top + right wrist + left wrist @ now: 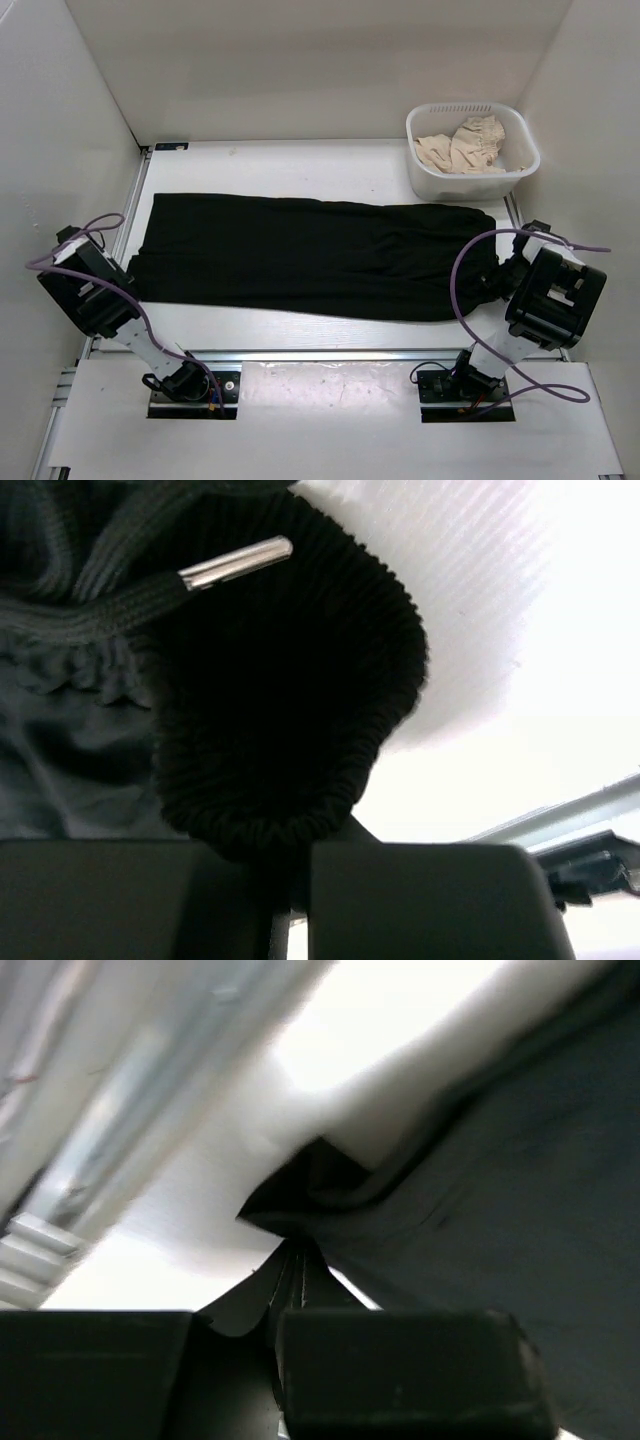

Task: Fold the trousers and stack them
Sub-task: Flatten the trousers out

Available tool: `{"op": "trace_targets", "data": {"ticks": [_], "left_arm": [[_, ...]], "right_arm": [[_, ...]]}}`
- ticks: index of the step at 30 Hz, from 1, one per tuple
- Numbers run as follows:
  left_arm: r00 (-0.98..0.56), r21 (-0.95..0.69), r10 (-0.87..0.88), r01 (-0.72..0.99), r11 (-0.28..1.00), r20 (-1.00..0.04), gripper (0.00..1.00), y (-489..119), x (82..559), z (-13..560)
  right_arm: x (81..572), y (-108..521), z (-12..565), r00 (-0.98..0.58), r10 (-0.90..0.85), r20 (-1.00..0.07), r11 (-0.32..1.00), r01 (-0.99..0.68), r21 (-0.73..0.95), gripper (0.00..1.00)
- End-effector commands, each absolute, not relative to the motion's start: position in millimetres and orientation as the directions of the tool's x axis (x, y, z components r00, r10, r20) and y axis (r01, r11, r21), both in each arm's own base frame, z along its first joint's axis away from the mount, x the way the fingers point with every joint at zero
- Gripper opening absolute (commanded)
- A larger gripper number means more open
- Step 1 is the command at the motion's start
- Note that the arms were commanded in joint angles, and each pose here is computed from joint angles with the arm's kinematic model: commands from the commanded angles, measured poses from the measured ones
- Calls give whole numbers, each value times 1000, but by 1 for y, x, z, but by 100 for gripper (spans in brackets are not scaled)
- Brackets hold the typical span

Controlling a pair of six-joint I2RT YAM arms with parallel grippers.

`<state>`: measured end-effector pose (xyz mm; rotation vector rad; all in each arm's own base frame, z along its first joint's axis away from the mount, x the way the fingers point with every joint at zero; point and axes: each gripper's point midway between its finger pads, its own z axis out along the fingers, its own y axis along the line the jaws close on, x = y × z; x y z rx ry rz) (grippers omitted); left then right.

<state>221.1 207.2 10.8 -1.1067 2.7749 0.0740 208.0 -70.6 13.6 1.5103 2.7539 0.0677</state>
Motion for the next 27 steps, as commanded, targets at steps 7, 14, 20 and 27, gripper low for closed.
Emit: {"op": "trace_targets", "data": {"ticks": [7, 14, 20, 27], "left_arm": [[-638, 286, -698, -770, 571, -324, 14, 261, 167, 98], [-661, 346, -736, -732, 587, -149, 14, 239, 132, 63], [-725, 109, -689, -685, 720, -10, 46, 178, 160, 47], [-793, 137, -605, -593, 794, 76, 72, 147, 153, 12]], "right_arm": [[223, -109, 110, -471, 859, -200, 493, 866, 77, 0], [183, -85, 71, -437, 897, -64, 441, 895, 68, 0], [166, -83, 45, -421, 906, -40, 422, 906, 30, 7], [163, -96, 34, -390, 921, -27, 389, 921, -19, 17]]}}
